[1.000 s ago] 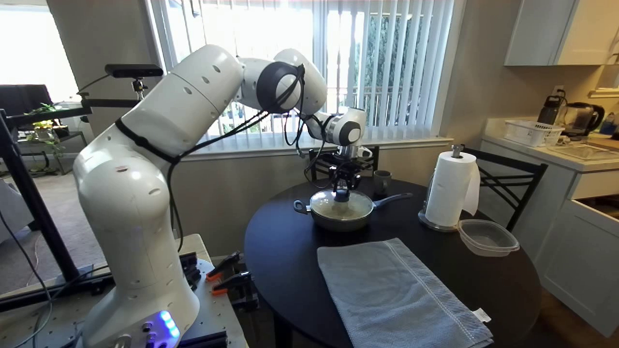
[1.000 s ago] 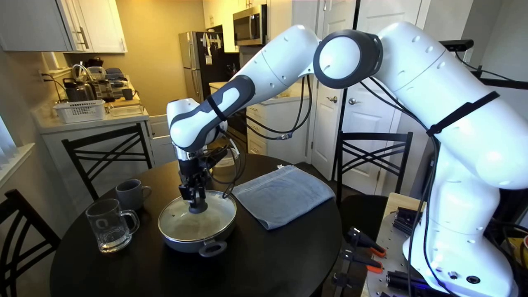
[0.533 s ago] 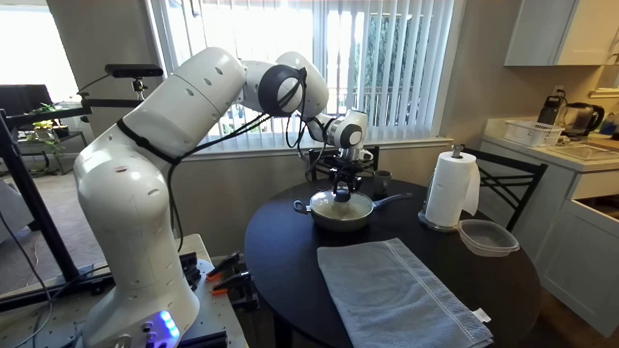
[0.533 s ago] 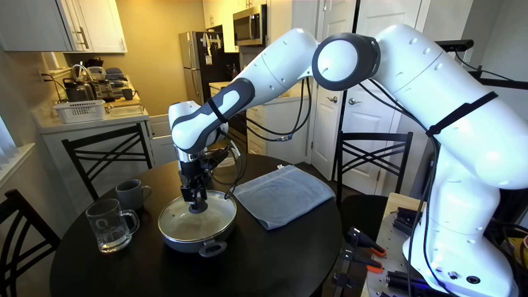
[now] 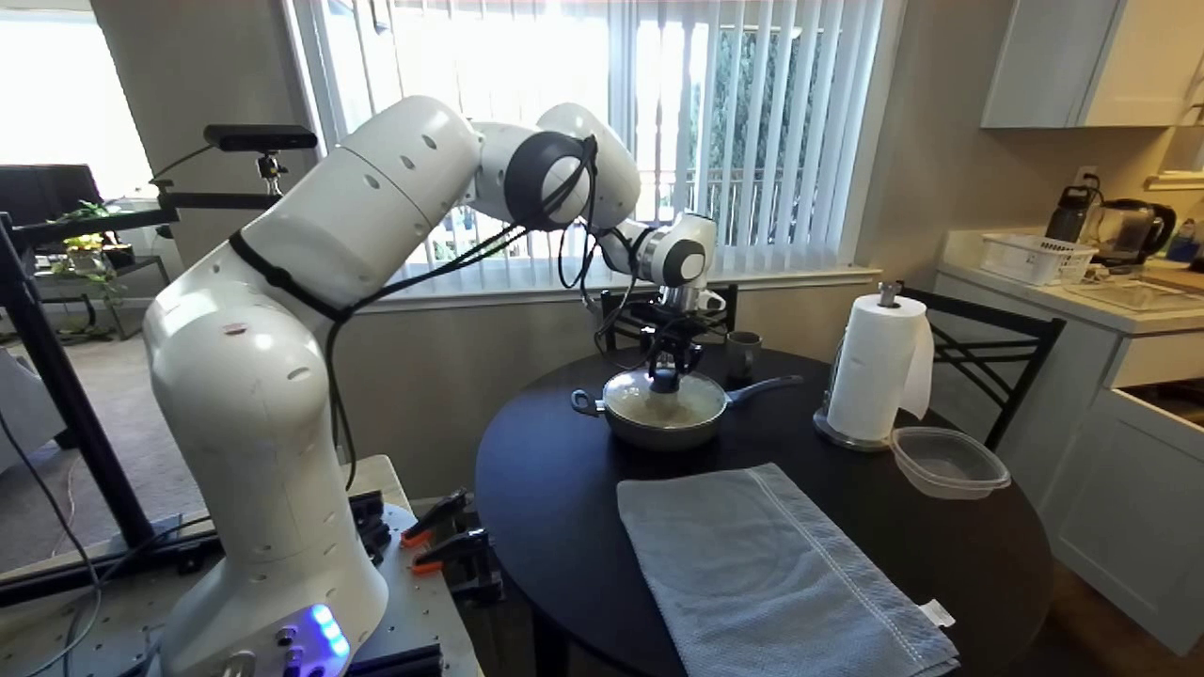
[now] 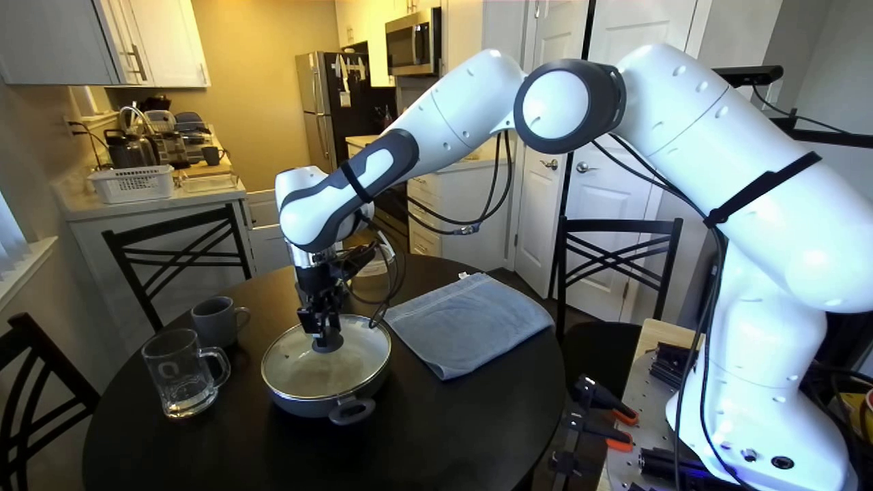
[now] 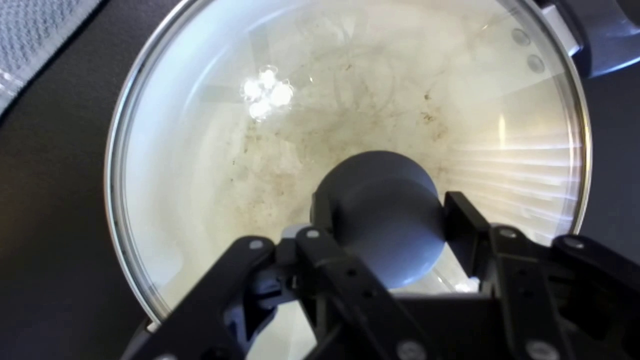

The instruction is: Put the glass lid on the blue towel.

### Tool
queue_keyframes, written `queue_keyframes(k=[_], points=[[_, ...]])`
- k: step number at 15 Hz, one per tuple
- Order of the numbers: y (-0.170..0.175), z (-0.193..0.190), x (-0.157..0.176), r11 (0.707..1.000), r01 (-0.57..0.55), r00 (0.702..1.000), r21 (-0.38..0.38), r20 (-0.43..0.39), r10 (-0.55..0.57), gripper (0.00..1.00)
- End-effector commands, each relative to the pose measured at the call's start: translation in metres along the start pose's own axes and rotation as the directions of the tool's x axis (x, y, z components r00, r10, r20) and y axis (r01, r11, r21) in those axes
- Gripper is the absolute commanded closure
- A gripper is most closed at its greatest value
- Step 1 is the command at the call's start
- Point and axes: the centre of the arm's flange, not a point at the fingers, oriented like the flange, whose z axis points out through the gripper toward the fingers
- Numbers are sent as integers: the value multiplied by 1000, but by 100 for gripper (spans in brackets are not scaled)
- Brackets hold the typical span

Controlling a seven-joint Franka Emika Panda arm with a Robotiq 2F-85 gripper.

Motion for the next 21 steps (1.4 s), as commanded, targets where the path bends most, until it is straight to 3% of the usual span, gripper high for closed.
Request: queue_keyframes(k=[1, 7, 13, 21], points=[[-5, -20, -4, 1000, 23, 1000, 20, 6, -23, 68], [-13, -53, -14, 1000, 16, 999, 8, -36, -16, 68], [7, -45, -25, 999, -27, 999, 36, -36, 28, 68], [54, -53, -112, 977, -201, 970, 73, -123, 209, 68]])
